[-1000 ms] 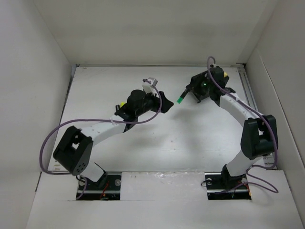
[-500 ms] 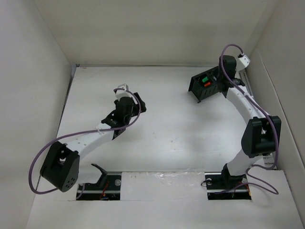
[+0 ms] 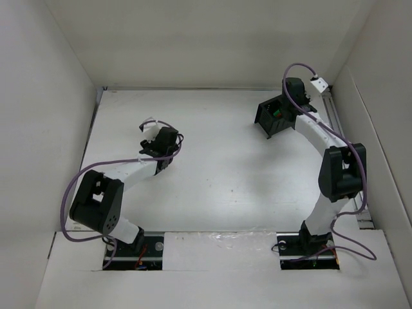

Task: Sort the stationery into containers
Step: Place the pen in the storage box, then pick up the pen from the center of the board.

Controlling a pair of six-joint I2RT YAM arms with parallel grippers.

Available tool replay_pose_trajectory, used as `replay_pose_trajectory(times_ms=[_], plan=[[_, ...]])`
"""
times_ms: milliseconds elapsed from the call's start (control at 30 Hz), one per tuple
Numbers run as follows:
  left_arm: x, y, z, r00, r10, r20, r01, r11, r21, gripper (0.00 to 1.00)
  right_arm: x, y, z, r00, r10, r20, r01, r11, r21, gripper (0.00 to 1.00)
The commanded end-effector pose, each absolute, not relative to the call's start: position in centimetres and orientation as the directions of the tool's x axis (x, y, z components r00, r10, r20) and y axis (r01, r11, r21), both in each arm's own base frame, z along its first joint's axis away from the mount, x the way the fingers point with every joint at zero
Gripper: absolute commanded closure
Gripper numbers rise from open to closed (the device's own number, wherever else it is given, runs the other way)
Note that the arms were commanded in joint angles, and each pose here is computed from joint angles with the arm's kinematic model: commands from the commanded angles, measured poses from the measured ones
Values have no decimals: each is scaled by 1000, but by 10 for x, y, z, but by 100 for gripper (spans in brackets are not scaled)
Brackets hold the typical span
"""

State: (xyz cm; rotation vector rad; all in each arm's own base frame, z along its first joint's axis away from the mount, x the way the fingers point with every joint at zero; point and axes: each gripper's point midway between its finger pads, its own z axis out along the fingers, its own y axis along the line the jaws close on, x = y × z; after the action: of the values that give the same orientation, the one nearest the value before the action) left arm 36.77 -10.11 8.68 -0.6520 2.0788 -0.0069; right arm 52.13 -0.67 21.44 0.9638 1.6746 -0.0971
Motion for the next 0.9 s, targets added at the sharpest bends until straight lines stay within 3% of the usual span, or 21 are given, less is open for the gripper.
replay_pose_trajectory(times_ms=[0,33,67,167,200,433,567,733,867], plan=[[367,-84,88,-394,-491,-777,-491,827,-274,43,527,8,244,31,532,-846,596,670,442,82],[366,-84,86,-393,-492,-777,-491,827,-275,43,527,8,244,31,532,-846,596,670,442,70],[366,-84,92,-382,-497,-779,-487,825,-287,45,527,9,248,32,537,-843,586,673,451,51],[365,-83,93,-382,-497,-779,-487,825,-288,50,518,25,259,26,571,-821,535,686,494,27],[365,-82,94,-376,-495,-783,-492,823,-284,52,515,28,262,27,588,-809,521,682,513,24],[357,-77,80,-418,-472,-776,-512,828,-228,58,482,53,268,7,621,-784,450,698,557,21],[347,-70,72,-434,-465,-772,-528,825,-199,58,478,59,264,-8,647,-763,421,694,584,23],[343,-63,70,-444,-456,-772,-525,830,-188,48,475,70,263,-37,658,-752,383,705,597,26],[340,-60,61,-464,-443,-767,-535,830,-155,52,470,71,261,-36,661,-749,372,705,604,29]])
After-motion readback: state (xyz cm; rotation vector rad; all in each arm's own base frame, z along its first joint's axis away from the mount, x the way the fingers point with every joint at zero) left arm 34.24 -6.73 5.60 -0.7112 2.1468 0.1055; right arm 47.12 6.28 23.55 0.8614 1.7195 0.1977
